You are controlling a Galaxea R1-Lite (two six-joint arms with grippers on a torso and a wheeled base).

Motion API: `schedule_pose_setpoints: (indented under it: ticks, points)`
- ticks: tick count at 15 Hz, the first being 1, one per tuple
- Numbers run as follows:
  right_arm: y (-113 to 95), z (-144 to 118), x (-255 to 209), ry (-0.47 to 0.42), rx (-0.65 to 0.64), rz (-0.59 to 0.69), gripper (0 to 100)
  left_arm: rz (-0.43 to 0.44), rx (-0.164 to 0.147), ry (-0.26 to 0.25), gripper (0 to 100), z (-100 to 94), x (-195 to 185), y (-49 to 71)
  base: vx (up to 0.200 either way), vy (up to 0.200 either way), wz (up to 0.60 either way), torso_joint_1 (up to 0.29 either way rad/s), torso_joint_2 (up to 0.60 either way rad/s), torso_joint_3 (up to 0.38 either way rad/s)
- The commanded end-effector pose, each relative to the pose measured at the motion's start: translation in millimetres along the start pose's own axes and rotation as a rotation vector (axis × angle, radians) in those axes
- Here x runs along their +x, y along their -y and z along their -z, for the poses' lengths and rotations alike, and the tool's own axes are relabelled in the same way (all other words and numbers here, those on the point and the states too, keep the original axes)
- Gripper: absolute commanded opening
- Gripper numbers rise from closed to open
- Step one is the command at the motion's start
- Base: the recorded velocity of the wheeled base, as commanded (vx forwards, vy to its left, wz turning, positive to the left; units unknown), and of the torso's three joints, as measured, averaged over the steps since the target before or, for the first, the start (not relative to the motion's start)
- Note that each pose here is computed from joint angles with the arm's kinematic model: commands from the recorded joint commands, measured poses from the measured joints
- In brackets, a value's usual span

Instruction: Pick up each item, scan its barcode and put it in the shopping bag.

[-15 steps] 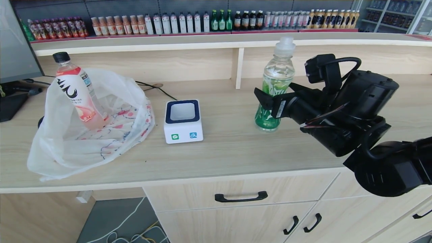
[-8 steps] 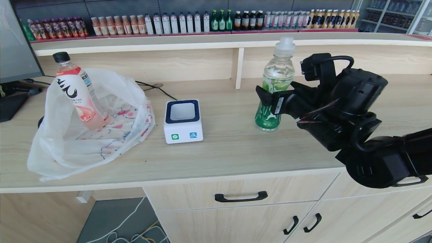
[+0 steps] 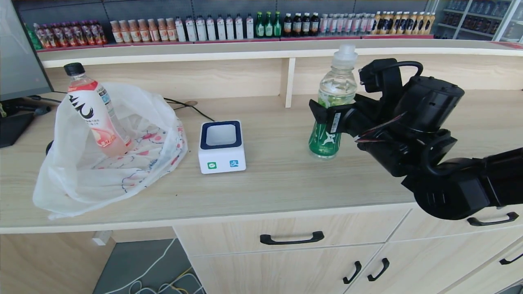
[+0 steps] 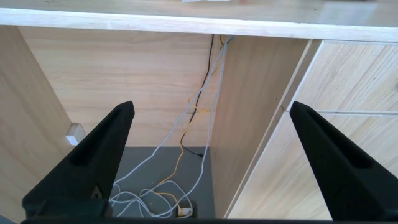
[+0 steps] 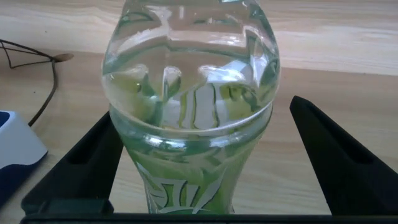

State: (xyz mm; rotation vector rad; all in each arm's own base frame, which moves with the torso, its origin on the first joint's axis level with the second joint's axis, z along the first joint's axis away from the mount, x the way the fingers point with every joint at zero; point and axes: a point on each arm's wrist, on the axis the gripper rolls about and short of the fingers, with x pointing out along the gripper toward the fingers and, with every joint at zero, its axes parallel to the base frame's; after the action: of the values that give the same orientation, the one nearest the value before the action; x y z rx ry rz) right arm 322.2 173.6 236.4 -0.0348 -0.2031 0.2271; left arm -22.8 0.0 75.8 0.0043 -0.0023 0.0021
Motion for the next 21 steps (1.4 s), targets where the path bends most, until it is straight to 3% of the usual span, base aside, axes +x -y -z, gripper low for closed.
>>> schedule_pose_setpoints:
  ticks: [1, 15, 16, 21]
  points:
    - [-1.4, -2.7, 4.9, 0.011, 0.001, 0.01, 100, -0.001, 0.0, 0.001, 100, 0.0, 0.0, 0.0, 0.0, 0.0, 0.0, 0.0, 0.0, 0.0]
    - [-1.0, -0.5, 15.3, 0.021, 0.007, 0.018, 100, -0.001, 0.0, 0.001, 100, 0.0, 0.0, 0.0, 0.0, 0.0, 0.0, 0.0, 0.0, 0.0]
    - [-1.1, -0.3, 15.7, 0.021, 0.007, 0.018, 0, -0.001, 0.0, 0.001, 100, 0.0, 0.0, 0.0, 0.0, 0.0, 0.0, 0.0, 0.0, 0.0]
    - [-1.2, -4.1, 15.4, 0.033, 0.014, 0.017, 0, -0.001, 0.0, 0.001, 100, 0.0, 0.0, 0.0, 0.0, 0.0, 0.0, 0.0, 0.0, 0.0]
